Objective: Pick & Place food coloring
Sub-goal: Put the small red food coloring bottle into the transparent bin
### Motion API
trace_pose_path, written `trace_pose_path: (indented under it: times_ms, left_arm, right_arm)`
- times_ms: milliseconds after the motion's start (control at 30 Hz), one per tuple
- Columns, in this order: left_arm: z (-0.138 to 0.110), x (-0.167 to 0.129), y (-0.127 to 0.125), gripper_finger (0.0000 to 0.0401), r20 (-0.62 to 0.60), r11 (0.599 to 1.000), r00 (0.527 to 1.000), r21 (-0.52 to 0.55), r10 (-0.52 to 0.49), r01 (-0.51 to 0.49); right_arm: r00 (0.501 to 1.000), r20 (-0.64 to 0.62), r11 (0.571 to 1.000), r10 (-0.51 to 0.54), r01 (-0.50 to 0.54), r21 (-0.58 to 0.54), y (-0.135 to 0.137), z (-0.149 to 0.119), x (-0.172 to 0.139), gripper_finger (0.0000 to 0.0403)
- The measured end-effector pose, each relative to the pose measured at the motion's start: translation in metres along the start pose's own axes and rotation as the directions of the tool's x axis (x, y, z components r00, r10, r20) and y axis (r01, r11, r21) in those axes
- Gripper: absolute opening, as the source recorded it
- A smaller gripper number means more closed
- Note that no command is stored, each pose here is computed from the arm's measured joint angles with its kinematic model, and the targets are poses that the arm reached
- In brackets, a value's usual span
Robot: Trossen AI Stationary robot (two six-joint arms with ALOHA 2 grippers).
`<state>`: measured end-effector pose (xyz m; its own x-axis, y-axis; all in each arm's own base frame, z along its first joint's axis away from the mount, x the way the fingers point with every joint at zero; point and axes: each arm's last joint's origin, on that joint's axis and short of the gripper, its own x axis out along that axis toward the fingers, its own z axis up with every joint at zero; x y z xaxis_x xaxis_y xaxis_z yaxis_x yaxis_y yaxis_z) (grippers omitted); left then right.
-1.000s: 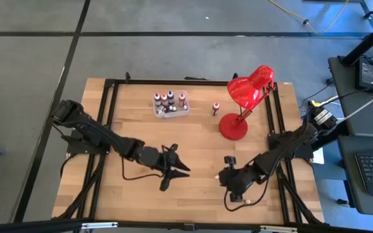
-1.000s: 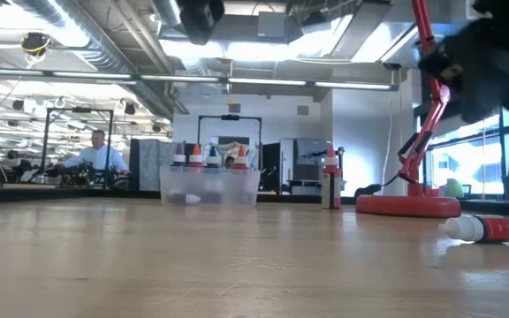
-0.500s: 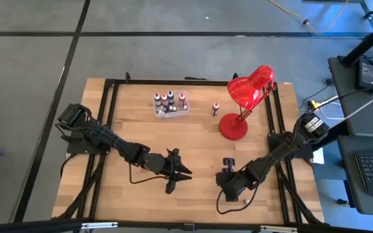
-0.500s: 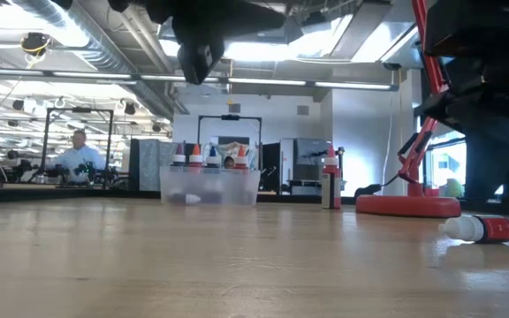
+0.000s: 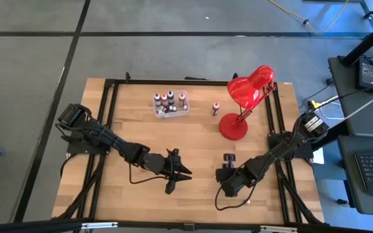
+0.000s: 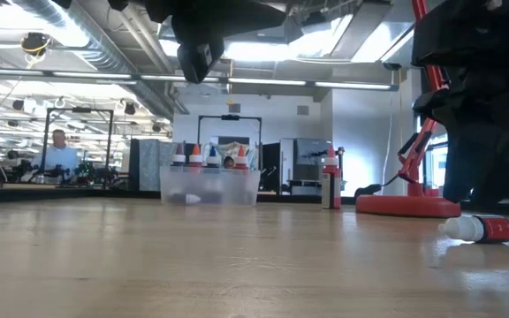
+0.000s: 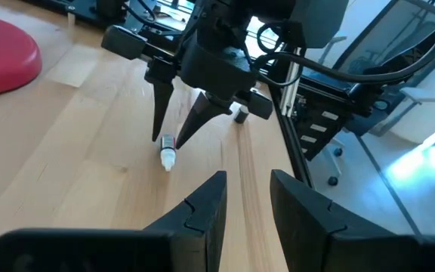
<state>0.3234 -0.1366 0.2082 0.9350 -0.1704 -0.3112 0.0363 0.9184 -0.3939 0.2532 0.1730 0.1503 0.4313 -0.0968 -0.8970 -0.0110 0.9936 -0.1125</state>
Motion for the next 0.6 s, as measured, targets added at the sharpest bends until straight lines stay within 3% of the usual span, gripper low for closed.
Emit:
trace_pose_path:
  times_ms: [600]
  left_arm:
    - [0.000,0.000,0.000,0.0100,-0.001,1.000,1.000,0.000,0.000,0.000]
  right_arm:
    - [0.998,-0.066,1.000,-0.009,0.008,-0.016,0.005,-0.007,0.019,0.0131]
